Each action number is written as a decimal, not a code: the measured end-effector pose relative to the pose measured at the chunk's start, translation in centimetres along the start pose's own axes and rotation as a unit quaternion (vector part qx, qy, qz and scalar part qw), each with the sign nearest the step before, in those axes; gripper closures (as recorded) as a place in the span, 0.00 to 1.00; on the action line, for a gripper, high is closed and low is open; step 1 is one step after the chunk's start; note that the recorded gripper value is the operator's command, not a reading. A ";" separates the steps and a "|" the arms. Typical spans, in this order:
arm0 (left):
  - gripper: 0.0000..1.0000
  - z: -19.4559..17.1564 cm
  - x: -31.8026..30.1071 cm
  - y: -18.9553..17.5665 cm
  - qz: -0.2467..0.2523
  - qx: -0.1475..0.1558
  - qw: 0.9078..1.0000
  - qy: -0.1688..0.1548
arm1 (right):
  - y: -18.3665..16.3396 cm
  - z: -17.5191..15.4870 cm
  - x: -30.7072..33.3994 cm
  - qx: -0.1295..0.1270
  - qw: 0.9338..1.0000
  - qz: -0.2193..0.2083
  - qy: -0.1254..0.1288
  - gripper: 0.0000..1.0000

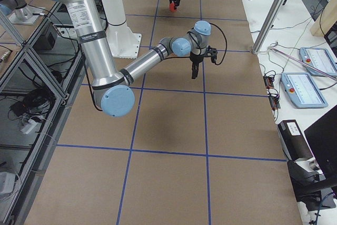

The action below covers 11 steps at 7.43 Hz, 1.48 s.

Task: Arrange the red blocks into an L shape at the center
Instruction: 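Grasp the red cube nearest the left gripper and lift it, then carry the red cube with the left gripper toward the two-cube column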

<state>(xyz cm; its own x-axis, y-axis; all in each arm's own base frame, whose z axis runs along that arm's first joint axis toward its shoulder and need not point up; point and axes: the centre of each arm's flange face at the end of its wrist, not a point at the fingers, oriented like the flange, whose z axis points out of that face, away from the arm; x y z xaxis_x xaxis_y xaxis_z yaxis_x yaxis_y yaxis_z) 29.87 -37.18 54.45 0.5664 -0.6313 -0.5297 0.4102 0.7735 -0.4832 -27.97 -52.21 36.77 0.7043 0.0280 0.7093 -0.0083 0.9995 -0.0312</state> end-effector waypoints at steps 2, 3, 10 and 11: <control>1.00 -0.5 0.6 0.5 0.005 -0.006 1.000 0.006 | -0.1 -0.3 0.2 0.003 1.000 0.001 0.000 0.00; 1.00 -1.2 2.3 1.5 0.020 -0.021 0.999 0.018 | -0.2 -0.4 0.5 0.005 1.000 0.004 0.000 0.00; 1.00 -8.8 33.4 17.5 0.300 0.007 0.953 0.039 | -0.2 0.1 2.8 0.002 1.000 0.020 0.011 0.00; 1.00 -8.9 34.7 18.2 0.361 0.014 0.932 0.038 | -0.3 0.1 2.9 0.003 1.000 0.021 0.012 0.00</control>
<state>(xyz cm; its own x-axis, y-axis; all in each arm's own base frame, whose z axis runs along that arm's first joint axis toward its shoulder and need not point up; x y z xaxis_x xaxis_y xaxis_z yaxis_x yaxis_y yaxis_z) 50.65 -45.53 21.08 0.6498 0.0523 -0.7583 -0.0389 0.9986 0.0355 -25.98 -52.43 38.85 0.7199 0.0695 0.6906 -0.0418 0.9975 -0.0567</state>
